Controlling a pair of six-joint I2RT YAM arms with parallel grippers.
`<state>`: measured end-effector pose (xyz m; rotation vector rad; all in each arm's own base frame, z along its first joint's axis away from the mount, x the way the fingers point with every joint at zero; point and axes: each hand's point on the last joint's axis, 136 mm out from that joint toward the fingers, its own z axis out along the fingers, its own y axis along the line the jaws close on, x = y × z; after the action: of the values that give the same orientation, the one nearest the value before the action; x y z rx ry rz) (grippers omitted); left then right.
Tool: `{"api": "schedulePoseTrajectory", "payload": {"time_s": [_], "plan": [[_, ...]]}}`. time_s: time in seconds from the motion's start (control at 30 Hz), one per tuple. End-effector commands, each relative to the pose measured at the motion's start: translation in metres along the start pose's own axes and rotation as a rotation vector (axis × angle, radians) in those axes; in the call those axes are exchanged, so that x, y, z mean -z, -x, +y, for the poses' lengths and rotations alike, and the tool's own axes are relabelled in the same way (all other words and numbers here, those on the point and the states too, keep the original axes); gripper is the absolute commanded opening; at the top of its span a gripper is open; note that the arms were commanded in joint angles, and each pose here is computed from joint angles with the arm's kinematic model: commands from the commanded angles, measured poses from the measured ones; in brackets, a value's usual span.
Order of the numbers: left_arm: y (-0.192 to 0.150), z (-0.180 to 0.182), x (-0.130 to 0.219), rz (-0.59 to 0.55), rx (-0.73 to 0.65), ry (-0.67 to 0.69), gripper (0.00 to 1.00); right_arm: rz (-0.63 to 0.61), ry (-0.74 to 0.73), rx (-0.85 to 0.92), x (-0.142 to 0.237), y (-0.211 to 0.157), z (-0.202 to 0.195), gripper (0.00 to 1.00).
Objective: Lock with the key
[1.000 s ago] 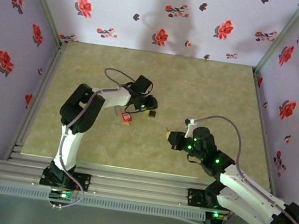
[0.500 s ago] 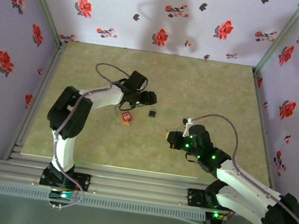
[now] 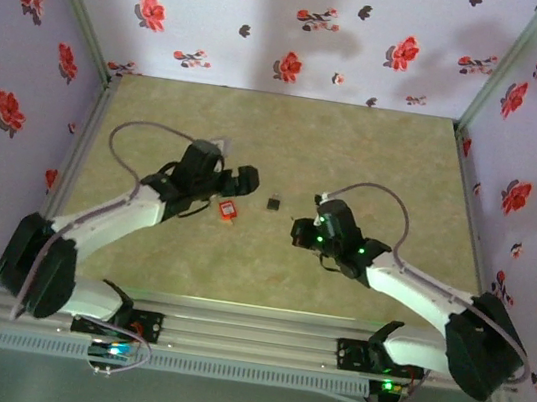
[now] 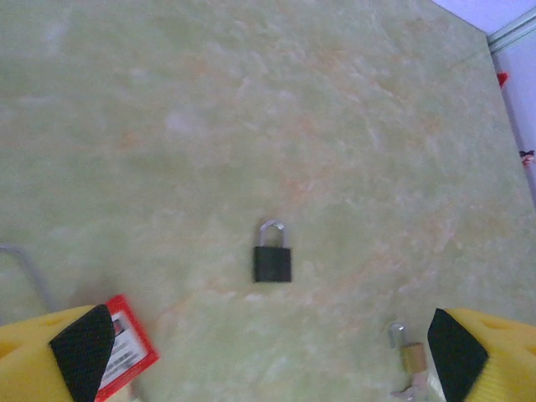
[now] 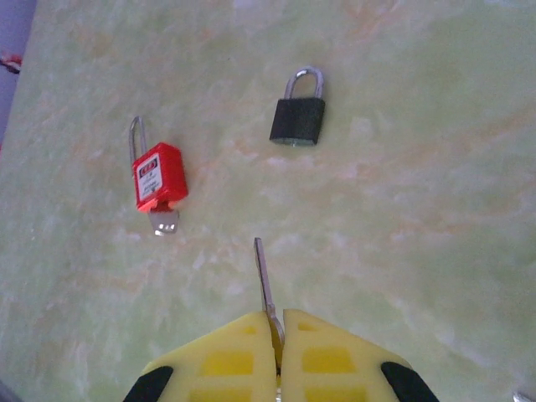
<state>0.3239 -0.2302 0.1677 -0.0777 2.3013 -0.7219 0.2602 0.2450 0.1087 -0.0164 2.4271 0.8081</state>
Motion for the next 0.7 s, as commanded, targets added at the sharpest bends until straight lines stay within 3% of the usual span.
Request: {"api": "schedulePoseTrajectory", "payload": {"time_s": [0.0, 0.4, 0.67], "plan": [[0.011, 0.009, 0.021, -0.136, -0.048, 0.005, 1.0, -0.042, -0.062, -0.006, -0.011, 0.022, -0.001, 0.0], [0.014, 0.042, 0.029, -0.3, -0.045, 0.083, 1.0, 0.056, -0.104, -0.073, -0.074, 0.043, -0.003, 0.0], [0.015, 0.035, 0.032, -0.326, -0.055, 0.046, 1.0, 0.081, -0.168, -0.064, -0.089, 0.047, -0.012, 0.0]]}}
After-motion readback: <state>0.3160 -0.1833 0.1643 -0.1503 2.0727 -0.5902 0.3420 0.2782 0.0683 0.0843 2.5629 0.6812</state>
